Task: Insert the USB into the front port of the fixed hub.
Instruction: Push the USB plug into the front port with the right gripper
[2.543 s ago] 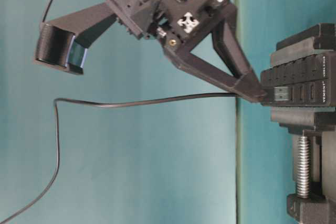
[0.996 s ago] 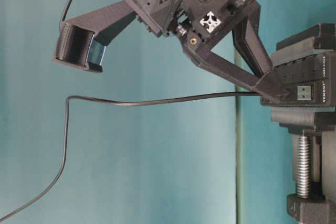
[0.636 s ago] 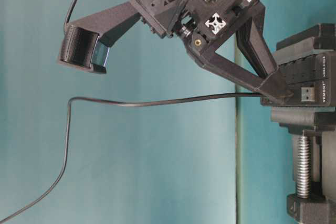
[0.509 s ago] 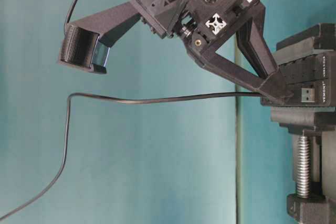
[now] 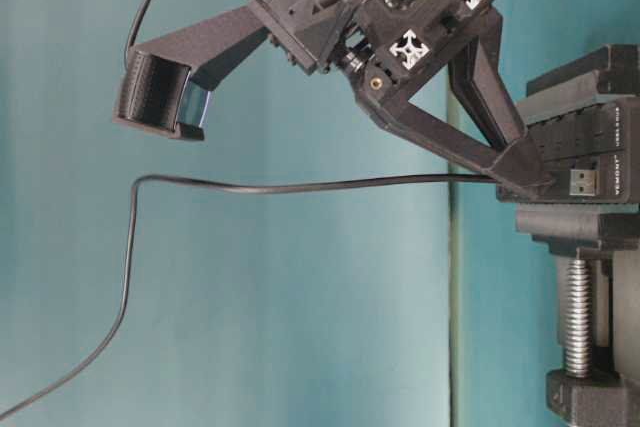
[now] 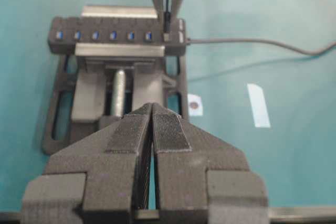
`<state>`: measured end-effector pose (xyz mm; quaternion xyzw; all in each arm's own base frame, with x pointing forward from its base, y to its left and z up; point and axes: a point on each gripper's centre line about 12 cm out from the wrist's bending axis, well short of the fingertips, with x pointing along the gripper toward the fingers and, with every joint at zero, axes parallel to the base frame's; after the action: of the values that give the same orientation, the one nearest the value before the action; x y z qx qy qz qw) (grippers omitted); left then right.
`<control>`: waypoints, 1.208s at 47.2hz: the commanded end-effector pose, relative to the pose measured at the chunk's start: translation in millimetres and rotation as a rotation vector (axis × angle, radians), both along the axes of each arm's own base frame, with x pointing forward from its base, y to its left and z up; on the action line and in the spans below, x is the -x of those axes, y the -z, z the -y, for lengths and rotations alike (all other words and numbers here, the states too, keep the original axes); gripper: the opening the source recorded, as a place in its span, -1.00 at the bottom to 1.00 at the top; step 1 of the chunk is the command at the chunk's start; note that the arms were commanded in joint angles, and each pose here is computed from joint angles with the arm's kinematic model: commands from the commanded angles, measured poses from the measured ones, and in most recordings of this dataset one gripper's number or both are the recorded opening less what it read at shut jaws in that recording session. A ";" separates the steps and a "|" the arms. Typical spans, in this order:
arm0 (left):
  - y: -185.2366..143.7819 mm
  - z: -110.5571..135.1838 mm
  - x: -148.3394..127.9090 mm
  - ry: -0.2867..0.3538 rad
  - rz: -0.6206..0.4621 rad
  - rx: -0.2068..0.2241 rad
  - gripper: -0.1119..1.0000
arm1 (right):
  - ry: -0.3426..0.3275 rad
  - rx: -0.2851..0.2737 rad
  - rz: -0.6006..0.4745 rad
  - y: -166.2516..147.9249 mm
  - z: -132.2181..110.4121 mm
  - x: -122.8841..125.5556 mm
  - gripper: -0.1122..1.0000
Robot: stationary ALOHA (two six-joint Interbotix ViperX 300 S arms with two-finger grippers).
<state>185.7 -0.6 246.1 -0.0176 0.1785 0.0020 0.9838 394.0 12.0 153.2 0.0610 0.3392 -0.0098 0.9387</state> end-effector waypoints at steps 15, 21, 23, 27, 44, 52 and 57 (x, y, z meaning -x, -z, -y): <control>-3.8 0.3 -1.8 0.001 0.017 0.001 -0.80 | 0.005 -0.006 0.000 -13.8 1.0 0.7 -0.70; -3.2 0.3 -1.7 0.001 0.015 0.001 -0.80 | 0.005 -0.006 -0.012 -14.1 0.9 2.2 -0.70; -3.3 0.3 -1.7 0.001 0.017 0.001 -0.80 | 0.005 -0.006 -0.012 -14.5 0.9 2.4 -0.70; -3.1 0.3 -1.7 0.001 0.018 0.002 -0.80 | 0.005 -0.006 -0.011 -14.3 1.0 2.5 -0.70; -2.4 0.3 -1.6 0.000 0.017 0.003 -0.80 | 0.005 -0.006 0.009 -14.5 0.8 -6.3 -0.70; -1.8 0.3 -1.4 0.000 0.015 0.003 -0.80 | 0.003 -0.006 0.018 -14.6 -0.5 -11.8 -0.70; -2.2 0.3 -1.6 0.000 0.018 0.003 -0.80 | -0.001 -0.006 0.011 -12.7 -1.8 -12.4 -0.70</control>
<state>185.2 -0.6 243.3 -0.0191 0.1785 0.0022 0.9838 400.5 11.8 153.6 0.0611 0.3521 -0.0106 0.9339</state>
